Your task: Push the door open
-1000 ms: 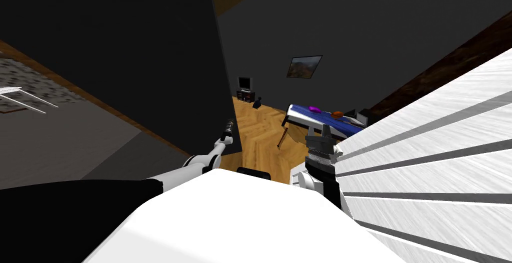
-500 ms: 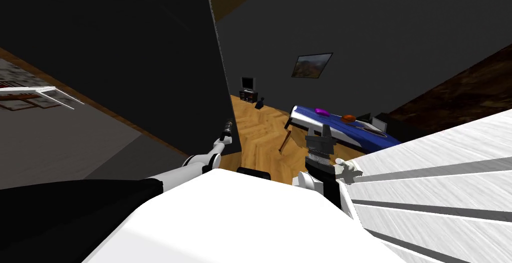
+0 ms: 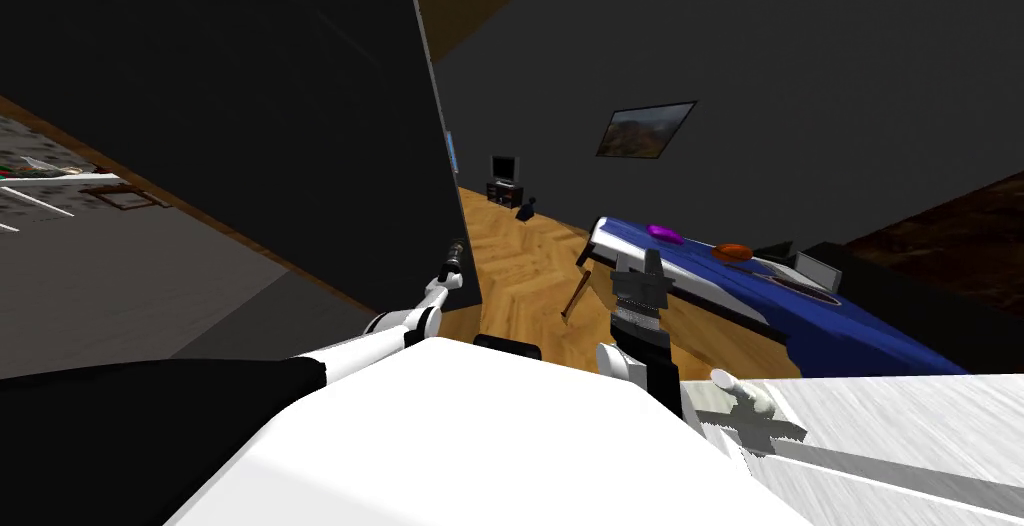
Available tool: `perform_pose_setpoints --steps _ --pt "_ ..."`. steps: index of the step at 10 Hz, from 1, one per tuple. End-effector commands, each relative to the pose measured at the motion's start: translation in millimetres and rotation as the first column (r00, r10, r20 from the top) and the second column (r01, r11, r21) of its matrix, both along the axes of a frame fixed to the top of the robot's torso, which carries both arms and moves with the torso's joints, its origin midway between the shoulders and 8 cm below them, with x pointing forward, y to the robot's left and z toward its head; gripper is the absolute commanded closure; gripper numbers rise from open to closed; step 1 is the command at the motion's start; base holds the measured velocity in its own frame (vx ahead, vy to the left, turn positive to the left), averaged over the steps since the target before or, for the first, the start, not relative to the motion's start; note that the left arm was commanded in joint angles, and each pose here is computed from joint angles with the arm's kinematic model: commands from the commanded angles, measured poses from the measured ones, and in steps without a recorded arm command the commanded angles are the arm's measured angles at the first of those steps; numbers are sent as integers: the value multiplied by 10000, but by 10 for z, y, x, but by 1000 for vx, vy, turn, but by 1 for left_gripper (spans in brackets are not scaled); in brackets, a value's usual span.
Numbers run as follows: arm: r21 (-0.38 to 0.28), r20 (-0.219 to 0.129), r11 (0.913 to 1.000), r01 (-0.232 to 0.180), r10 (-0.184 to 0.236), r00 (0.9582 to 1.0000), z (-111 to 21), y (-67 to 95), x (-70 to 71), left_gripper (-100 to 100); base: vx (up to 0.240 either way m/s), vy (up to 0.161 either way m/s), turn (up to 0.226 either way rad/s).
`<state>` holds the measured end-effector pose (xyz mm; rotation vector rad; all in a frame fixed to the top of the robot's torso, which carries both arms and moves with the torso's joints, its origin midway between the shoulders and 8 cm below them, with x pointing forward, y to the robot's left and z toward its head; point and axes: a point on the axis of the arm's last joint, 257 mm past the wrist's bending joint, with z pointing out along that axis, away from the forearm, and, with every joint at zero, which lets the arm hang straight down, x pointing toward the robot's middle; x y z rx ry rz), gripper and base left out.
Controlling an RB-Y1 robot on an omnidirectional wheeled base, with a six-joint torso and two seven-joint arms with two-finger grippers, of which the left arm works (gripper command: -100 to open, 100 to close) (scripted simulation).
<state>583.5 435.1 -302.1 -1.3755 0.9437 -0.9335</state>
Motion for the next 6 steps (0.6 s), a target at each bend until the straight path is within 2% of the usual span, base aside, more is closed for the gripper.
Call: perform_pose_setpoints --steps 1,3,6 --pt "103 140 9997 -224 223 9997 61 159 -33 100 214 -105 171" --pt "98 139 9994 -317 315 9994 60 212 -53 100 208 -100 143" --pt "94 138 9992 -399 398 9991 60 258 -71 100 160 -67 92"
